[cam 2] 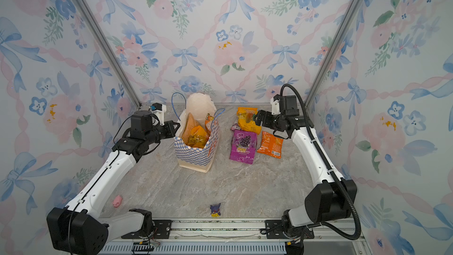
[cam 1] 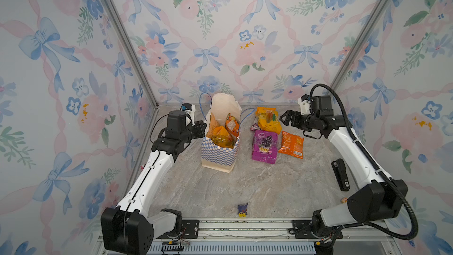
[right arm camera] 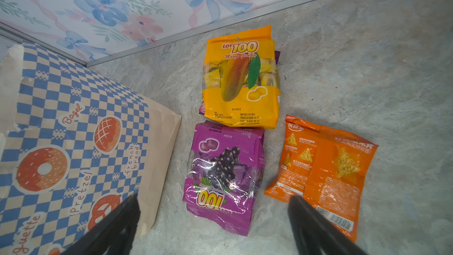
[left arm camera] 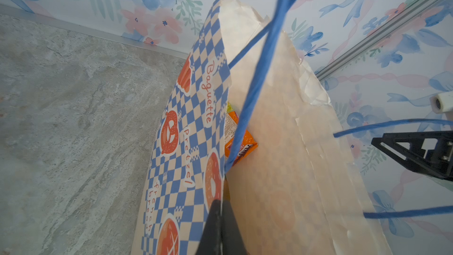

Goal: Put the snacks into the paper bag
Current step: 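Move the right gripper over the yellow LOT100 mango gummy bag, then lower the right gripper and close it on the yellow mango gummy bag, then lift the yellow mango gummy bag with the right gripper off the table, then carry the yellow mango gummy bag with the right gripper over the paper bag, then lower the yellow mango gummy bag into the paper bag opening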

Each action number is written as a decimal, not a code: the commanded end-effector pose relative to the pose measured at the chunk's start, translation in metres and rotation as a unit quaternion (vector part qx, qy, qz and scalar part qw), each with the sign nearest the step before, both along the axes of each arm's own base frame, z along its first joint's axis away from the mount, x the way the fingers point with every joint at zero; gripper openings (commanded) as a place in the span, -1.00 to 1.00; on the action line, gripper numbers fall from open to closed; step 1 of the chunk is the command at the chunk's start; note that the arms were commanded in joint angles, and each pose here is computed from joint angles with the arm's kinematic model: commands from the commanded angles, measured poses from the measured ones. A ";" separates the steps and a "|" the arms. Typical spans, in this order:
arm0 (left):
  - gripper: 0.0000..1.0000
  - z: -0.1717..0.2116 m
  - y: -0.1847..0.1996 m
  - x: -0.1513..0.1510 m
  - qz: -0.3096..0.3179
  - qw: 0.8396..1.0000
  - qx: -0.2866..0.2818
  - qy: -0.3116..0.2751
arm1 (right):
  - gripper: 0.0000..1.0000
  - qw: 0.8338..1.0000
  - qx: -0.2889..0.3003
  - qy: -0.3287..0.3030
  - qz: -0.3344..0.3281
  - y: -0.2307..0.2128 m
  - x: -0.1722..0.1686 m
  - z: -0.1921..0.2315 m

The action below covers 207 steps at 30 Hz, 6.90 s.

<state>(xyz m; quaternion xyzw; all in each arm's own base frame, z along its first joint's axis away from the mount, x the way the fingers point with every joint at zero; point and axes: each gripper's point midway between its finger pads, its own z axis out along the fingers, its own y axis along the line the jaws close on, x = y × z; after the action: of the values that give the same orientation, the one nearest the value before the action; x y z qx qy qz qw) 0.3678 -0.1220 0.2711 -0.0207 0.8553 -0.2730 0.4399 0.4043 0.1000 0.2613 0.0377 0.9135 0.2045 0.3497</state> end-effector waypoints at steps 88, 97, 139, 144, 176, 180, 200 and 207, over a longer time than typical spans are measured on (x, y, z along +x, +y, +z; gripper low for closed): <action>-1.00 0.013 -0.009 -0.002 -0.014 1.000 -0.001 -0.013 | -1.00 0.975 0.199 0.091 0.031 -0.004 0.126 -0.121; -1.00 0.012 -0.009 -0.002 -0.014 1.000 -0.001 -0.012 | -1.00 0.941 0.333 0.012 0.058 -0.005 0.126 -0.046; -1.00 0.007 -0.013 0.001 -0.024 1.000 -0.002 -0.004 | -1.00 0.841 0.368 -0.223 0.328 0.141 -0.071 0.316; -1.00 0.010 -0.012 -0.001 -0.025 1.000 -0.001 -0.010 | -1.00 0.843 0.331 -0.210 0.368 0.188 -0.091 0.306; -1.00 0.008 -0.009 -0.006 -0.020 1.000 0.001 -0.010 | -1.00 0.922 0.090 -0.115 0.359 0.270 -0.049 0.155; -1.00 0.007 -0.010 -0.005 -0.021 1.000 0.000 -0.009 | -1.00 0.926 0.053 -0.111 0.357 0.272 -0.048 0.140; -1.00 0.008 -0.009 -0.005 -0.019 1.000 -0.001 -0.009 | -1.00 0.934 -0.045 -0.118 0.334 0.273 -0.041 0.116; -1.00 0.009 -0.011 -0.005 -0.022 1.000 -0.002 -0.009 | -1.00 0.933 -0.042 -0.128 0.334 0.276 -0.042 0.121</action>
<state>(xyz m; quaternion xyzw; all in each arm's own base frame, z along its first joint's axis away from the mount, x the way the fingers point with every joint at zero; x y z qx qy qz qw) 0.3660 -0.1293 0.2743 -0.0116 0.8546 -0.2800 0.4371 0.3637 0.3693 0.3464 -0.3026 0.8580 0.2588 0.3246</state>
